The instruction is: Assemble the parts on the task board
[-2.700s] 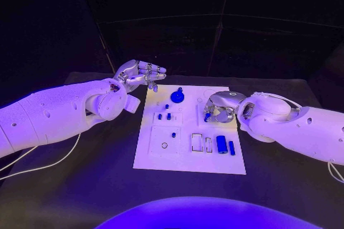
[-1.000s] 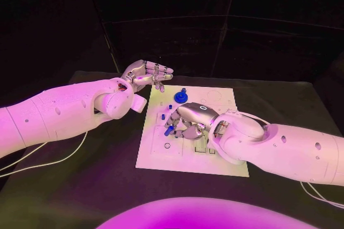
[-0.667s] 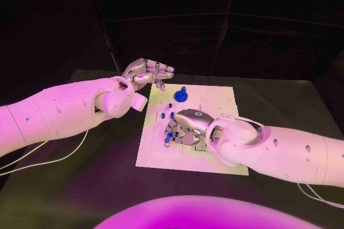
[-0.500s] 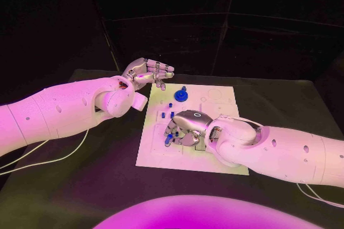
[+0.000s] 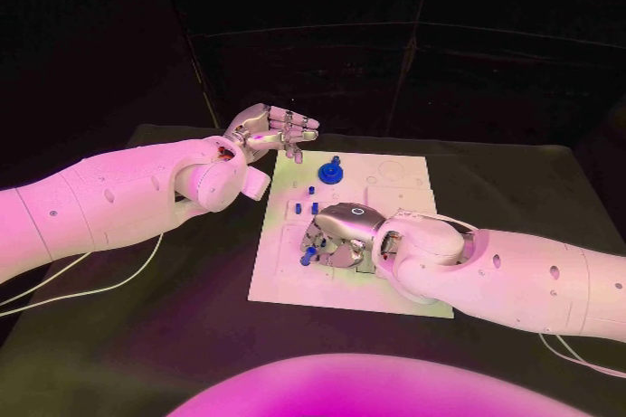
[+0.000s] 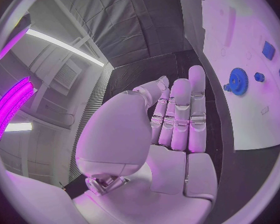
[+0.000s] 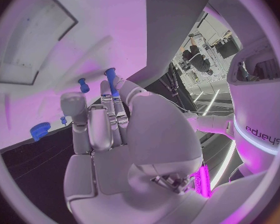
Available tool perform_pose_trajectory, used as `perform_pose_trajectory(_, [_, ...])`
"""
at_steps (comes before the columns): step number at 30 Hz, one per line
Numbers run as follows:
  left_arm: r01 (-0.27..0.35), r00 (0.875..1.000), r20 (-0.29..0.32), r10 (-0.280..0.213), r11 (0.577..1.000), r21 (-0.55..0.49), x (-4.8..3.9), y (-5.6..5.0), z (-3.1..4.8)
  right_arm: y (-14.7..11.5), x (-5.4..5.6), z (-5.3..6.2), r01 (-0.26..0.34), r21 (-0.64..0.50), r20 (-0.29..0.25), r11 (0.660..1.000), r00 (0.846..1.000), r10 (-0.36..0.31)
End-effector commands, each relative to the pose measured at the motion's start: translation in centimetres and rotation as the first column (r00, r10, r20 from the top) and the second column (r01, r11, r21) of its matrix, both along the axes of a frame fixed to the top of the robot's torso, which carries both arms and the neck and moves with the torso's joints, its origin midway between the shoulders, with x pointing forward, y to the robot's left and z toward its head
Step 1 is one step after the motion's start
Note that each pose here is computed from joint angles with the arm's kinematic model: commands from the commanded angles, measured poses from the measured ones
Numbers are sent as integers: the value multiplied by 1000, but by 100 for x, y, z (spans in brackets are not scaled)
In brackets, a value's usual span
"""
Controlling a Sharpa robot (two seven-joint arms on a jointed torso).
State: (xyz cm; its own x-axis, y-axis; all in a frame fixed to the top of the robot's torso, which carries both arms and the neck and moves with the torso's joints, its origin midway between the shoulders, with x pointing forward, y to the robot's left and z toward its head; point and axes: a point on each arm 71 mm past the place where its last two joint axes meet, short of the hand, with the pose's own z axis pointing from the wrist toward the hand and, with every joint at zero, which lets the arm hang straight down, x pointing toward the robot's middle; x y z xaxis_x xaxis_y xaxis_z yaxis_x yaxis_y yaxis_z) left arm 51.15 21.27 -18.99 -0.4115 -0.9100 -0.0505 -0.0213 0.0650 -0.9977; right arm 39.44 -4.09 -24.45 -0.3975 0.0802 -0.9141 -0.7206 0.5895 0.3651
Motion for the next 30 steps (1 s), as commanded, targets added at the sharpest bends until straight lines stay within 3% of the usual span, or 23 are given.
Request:
perform_pose_trajectory(1, [10,1000,1,-10,1000,-8,0,-15,13,12,2,-14,-9,-27,-1,1000,1000,9])
perform_pose_trajectory(18, [12,1000,0,-12,1000,-8,-4,-17,14,79,24,-50,-18,-64,7,998,1000,18])
perform_pose_trajectory(30, [12,1000,-2,-12,1000,-7,-7,-9,14,90,20,-30,-4,-21,6,1000,1000,4])
